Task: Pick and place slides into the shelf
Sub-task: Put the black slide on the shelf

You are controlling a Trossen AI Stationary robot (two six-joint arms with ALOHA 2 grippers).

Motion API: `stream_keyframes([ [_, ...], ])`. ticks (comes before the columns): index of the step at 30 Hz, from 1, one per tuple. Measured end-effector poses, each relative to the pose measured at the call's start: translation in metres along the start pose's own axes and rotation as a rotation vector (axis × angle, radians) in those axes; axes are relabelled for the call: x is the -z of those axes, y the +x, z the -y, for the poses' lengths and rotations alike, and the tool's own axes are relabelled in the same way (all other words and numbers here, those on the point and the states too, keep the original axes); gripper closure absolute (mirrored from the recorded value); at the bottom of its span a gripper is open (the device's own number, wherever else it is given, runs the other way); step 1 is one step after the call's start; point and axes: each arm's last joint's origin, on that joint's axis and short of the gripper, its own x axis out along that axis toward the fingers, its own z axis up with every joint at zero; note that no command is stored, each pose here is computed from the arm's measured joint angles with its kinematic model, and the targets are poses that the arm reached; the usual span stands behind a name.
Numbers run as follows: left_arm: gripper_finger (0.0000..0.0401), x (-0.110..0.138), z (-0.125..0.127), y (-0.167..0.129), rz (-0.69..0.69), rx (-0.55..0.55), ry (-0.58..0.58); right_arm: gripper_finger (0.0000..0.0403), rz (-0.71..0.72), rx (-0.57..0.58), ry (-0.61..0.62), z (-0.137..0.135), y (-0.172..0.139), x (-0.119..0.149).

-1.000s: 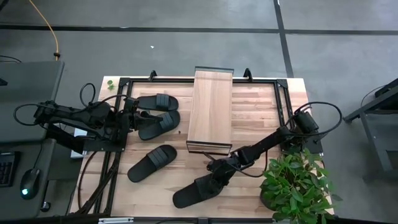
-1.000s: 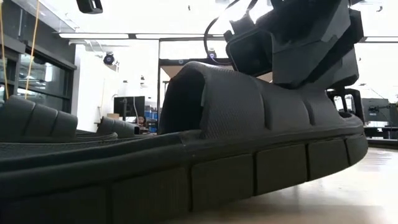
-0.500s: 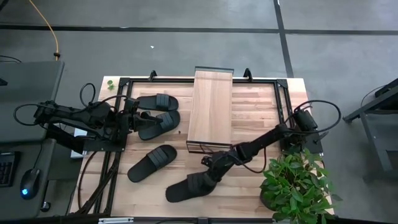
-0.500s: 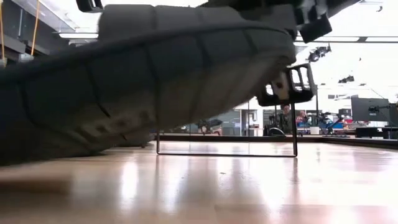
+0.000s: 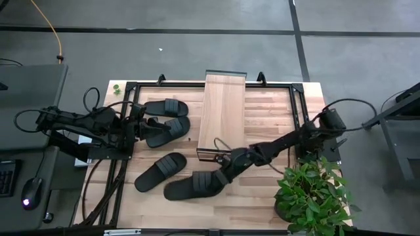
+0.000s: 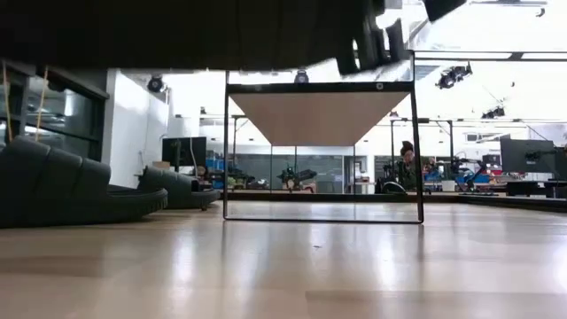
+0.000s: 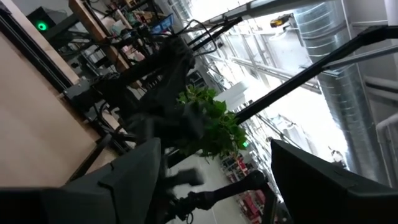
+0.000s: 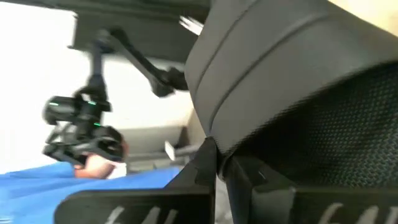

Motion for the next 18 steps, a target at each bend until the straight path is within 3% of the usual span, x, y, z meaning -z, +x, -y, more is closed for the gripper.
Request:
stream_keyframes([
  [9,0.0116,-0.009,0.007,-0.016,0.091,0.024,0.005,0.0403,0.169,-0.122,-0.093,-0.046,-0.045,-0.021],
  [18,0.0116,-0.013,0.010,-0.024,0.142,0.031,-0.005,0.0403,0.293,-0.149,-0.164,-0.075,-0.098,-0.039],
])
